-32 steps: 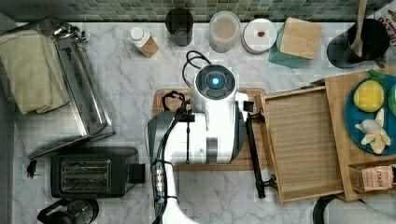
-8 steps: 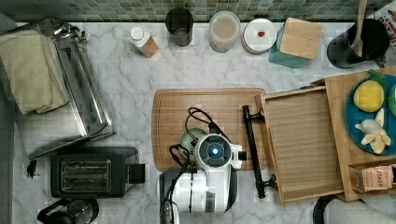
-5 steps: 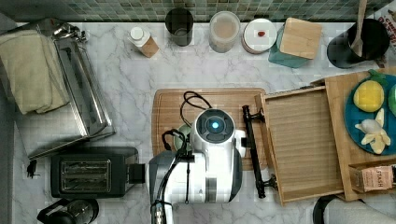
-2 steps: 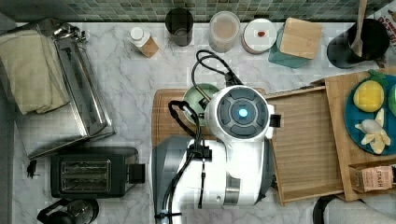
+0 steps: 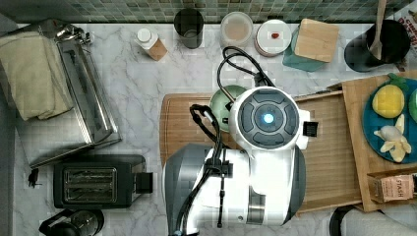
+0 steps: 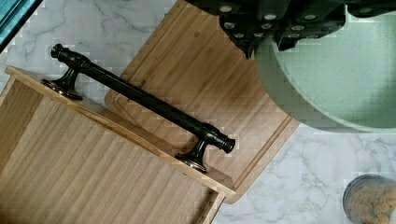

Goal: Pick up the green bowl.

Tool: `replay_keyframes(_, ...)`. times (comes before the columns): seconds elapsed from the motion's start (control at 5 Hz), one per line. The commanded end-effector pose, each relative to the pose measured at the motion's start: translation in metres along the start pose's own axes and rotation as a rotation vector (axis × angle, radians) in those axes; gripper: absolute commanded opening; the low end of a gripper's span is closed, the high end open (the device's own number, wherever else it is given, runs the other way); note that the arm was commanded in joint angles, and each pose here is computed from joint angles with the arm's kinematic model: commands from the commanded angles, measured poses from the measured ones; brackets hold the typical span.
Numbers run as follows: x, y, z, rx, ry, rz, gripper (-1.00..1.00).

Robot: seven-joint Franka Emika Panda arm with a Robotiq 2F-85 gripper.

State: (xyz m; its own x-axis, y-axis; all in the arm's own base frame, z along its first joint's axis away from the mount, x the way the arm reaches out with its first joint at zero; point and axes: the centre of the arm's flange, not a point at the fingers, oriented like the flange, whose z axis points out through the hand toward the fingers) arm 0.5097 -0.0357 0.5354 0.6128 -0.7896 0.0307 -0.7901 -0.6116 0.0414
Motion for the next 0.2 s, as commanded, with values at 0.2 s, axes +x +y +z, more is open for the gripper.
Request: replay_keyframes(0.2, -0.0142, -0.0119, -0.0562, 0.083, 0.079, -0.009, -1.00)
